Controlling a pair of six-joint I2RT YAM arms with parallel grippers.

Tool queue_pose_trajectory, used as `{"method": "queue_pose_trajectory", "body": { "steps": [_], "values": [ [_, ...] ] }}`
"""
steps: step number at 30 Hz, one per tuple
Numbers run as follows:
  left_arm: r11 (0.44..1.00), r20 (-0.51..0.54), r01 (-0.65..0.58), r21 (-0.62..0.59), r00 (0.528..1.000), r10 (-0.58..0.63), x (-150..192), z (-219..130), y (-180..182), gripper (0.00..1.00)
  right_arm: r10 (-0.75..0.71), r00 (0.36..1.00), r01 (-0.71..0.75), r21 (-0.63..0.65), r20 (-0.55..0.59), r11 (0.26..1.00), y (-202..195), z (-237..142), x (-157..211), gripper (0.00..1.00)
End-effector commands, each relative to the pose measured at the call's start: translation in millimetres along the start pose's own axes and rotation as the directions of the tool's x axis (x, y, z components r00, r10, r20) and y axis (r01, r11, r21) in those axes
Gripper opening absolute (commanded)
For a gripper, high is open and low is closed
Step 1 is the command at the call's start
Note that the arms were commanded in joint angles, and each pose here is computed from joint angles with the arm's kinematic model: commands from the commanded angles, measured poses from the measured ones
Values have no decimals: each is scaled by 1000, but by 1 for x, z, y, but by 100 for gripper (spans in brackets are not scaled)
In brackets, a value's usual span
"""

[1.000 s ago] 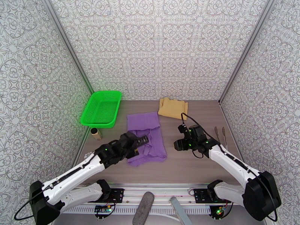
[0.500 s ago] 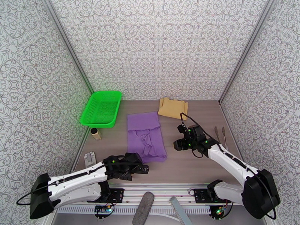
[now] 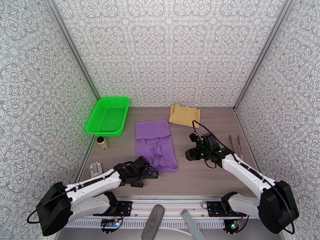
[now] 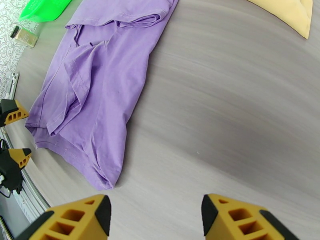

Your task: Fold and stack the mixed laundry pile

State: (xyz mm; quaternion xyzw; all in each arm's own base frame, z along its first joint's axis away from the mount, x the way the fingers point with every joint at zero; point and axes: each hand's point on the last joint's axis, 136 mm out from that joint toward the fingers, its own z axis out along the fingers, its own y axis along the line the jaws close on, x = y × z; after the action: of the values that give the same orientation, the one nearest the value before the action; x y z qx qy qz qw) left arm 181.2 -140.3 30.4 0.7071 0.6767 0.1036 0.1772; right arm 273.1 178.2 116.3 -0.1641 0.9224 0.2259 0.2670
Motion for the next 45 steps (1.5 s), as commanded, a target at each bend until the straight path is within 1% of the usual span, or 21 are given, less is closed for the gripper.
{"method": "queue_pose_trajectory", "body": {
  "steps": [1,3,5,6,8,9,12,16,18,19,20,21,22,28,31,32,35,37,39,41,45],
  "values": [
    [1000,51,0,-16,999,1,-6,7,6,91,-1,1000,1,19,-14,1000,-2,-2,6,64],
    [1000,44,6,-9,999,-6,-2,10,8,90,1,1000,-1,21,-12,1000,-2,-3,6,64],
    [1000,38,18,-6,999,-18,1,12,11,85,2,1000,-2,21,-10,1000,-2,-4,6,64],
    [1000,35,26,-4,999,-26,3,13,13,80,4,1000,-4,21,-10,1000,-2,-4,7,64],
    [998,35,55,-18,998,-54,5,15,22,55,2,1000,-2,19,-7,1000,-1,-4,6,64],
    [998,34,68,-18,997,-67,6,17,25,53,2,1000,-2,19,-7,1000,-1,-4,6,64],
    [996,23,92,-8,996,-91,9,23,30,52,1,1000,-1,14,-8,1000,0,-4,7,64],
    [995,-6,90,33,996,-90,12,32,26,51,0,1000,0,5,-3,1000,1,-6,6,64],
    [993,-14,108,46,994,-108,13,34,28,47,-1,1000,1,3,3,1000,2,-6,6,64],
    [991,-16,122,54,992,-121,14,35,29,41,-2,1000,2,1,5,1000,2,-7,6,64],
    [989,-23,134,67,991,-133,15,36,30,31,-2,1000,2,0,7,1000,2,-7,6,64],
    [987,-29,140,74,990,-139,15,36,31,12,-4,1000,4,-3,7,1000,3,-7,7,64],
    [986,-41,148,72,989,-145,16,38,33,0,-7,1000,7,-8,7,1000,4,-7,7,64],
    [985,-53,155,72,987,-151,17,37,36,0,-54,999,54,-29,1,998,8,0,3,64],
    [984,-40,176,43,984,-174,20,34,38,0,-109,994,109,2,-5,994,8,4,-7,65],
    [982,-37,185,36,982,-184,21,32,38,0,-162,987,162,-13,-11,987,13,6,-9,65],
    [979,-28,203,19,979,-202,24,28,38,0,-376,926,374,-57,-21,926,33,14,-12,70],
    [978,-19,208,6,978,-208,25,25,37,0,-513,858,510,-75,-33,857,44,18,-10,72],
    [977,-14,213,-3,977,-213,27,22,35,0,-642,764,637,-85,-61,766,53,21,-7,75],
    [978,-4,209,-14,978,-209,29,18,32,0,-752,650,746,-96,-110,659,59,24,0,76],
    [978,28,206,-37,978,-205,33,8,30,0,-869,473,851,-179,-146,494,71,30,18,78]
  ]
}}
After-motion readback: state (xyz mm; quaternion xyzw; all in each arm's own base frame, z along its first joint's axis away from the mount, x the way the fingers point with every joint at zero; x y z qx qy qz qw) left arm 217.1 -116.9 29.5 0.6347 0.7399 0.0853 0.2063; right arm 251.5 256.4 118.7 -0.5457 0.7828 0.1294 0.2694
